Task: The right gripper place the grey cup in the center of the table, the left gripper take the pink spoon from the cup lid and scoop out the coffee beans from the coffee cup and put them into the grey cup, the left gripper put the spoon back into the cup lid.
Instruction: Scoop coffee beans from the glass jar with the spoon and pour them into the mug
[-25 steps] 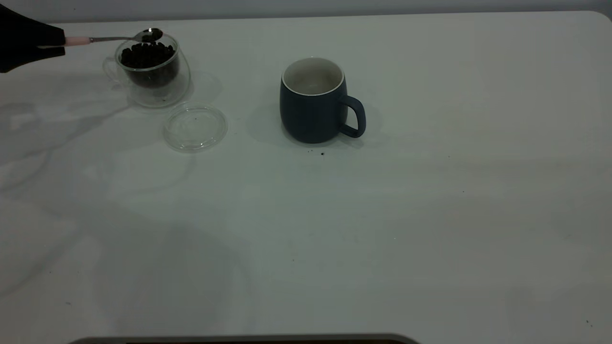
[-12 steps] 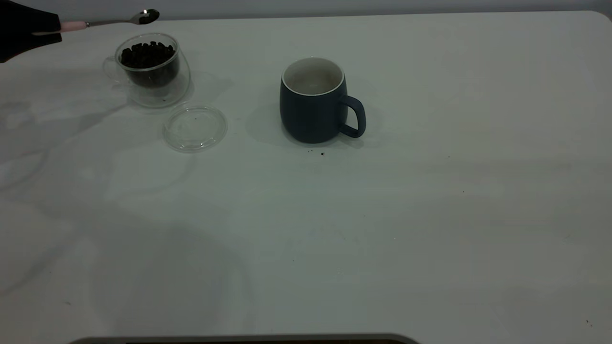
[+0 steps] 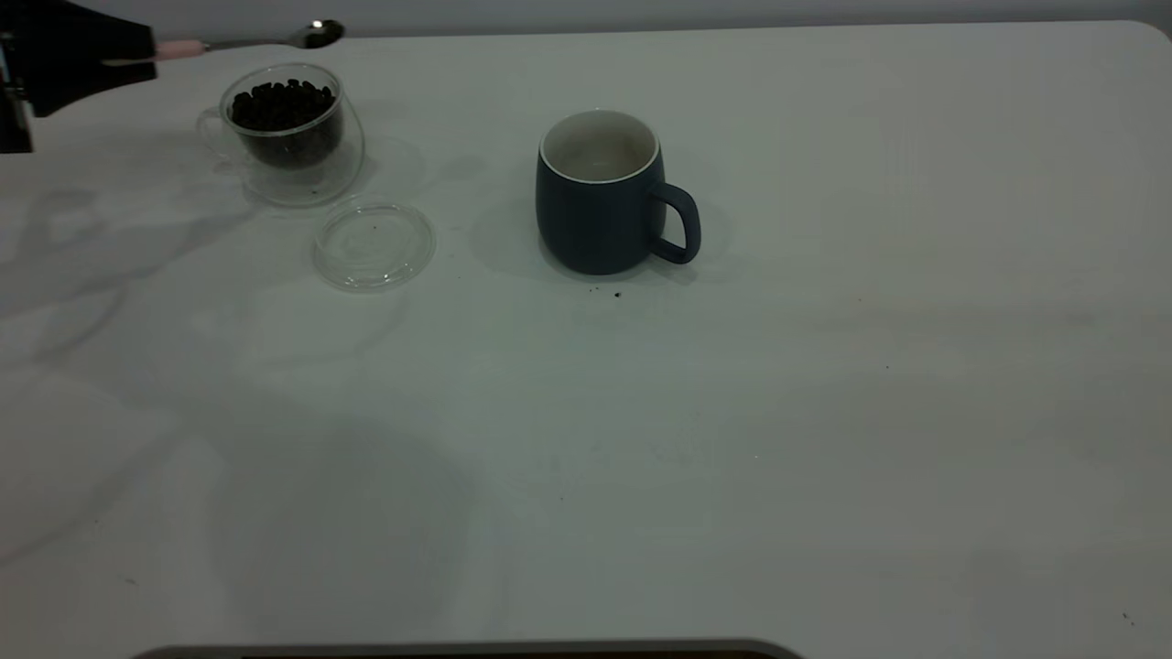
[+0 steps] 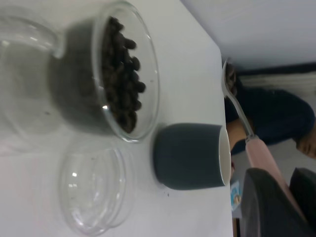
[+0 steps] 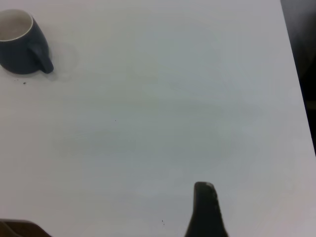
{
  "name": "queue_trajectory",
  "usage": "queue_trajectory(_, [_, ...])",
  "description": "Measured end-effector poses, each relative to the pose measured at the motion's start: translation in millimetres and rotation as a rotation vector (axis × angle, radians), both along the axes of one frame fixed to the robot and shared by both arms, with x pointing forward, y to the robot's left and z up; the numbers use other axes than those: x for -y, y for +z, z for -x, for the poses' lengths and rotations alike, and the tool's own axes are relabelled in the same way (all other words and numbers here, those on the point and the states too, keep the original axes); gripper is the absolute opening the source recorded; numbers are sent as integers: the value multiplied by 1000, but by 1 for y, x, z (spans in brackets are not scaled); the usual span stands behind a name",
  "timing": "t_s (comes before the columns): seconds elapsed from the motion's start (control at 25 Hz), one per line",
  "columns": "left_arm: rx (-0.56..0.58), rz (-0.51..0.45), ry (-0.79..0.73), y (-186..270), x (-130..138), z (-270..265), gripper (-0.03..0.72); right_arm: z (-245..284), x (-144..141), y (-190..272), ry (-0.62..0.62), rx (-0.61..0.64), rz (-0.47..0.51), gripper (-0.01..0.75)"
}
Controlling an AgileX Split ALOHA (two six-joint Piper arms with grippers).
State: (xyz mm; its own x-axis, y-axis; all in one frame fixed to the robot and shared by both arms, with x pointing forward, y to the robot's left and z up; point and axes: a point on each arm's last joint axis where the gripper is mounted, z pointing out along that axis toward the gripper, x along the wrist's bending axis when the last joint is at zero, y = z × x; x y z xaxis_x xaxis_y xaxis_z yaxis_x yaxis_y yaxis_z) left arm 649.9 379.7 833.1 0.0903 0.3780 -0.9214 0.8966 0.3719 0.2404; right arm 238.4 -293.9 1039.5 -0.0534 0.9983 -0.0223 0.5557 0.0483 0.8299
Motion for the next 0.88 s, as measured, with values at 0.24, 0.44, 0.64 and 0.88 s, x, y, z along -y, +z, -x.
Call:
queue_trajectory(0.24, [-5, 4, -68, 0, 30, -5, 127, 0, 0, 0, 0, 0, 0, 591])
queue_trajectory(0.44, [-15, 10, -127, 0, 57, -7, 127, 0, 0, 0, 0, 0, 0, 591])
queue_trajectory(0.64, [-13, 23, -180, 1, 86, -9, 127, 0, 0, 0, 0, 0, 0, 591])
queue_trajectory(0.88, [-25, 28, -240, 2, 114, -8, 127, 0, 0, 0, 0, 0, 0, 591])
